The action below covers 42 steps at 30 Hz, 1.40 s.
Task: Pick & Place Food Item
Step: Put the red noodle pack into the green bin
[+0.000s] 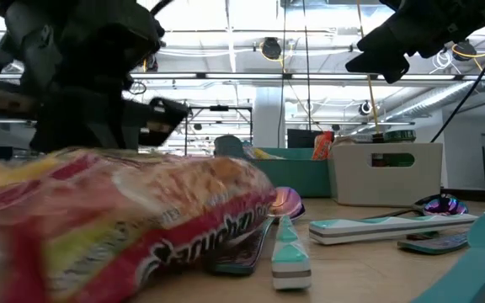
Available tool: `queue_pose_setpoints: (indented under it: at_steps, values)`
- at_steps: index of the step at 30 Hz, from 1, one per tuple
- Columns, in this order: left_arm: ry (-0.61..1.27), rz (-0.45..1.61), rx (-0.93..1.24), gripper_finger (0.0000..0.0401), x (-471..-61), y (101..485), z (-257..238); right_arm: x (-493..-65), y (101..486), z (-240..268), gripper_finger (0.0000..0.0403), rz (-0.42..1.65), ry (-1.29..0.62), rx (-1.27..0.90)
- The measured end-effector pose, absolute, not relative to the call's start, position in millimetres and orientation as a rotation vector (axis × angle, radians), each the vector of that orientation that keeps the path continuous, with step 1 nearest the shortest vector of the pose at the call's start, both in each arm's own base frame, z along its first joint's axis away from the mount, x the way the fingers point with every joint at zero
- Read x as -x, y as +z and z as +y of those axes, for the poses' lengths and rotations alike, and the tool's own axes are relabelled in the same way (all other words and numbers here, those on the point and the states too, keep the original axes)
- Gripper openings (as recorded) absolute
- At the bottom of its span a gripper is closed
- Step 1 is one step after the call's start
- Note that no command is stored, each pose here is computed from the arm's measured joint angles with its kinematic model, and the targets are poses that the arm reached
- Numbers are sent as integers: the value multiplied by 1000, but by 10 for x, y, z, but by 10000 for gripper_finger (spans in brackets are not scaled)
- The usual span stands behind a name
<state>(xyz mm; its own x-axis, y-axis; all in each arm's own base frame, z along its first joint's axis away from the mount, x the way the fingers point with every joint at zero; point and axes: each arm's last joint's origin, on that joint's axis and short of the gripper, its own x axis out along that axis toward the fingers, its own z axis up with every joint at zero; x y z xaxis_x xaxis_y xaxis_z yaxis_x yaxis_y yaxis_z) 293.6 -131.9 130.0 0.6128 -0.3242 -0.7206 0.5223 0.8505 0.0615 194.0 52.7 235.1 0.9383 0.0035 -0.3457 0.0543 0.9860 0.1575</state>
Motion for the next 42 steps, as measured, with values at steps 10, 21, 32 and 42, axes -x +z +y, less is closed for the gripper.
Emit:
queue_pose_setpoints:
  at_steps: [10,21,32,42]
  values:
    - [-348,632,-408,6,-2786,1869,-1202,-1949,2374,529,210,326,-24,-174]
    - [-223,464,-604,4,-2725,2272,-1014,-2367,2255,526,210,183,4,-171]
    - [-176,453,-584,3,-2783,2293,-885,-2943,2048,491,266,292,132,-217]
    - [-173,451,-573,6,-2784,2296,-887,-3320,1949,602,286,344,212,-232]
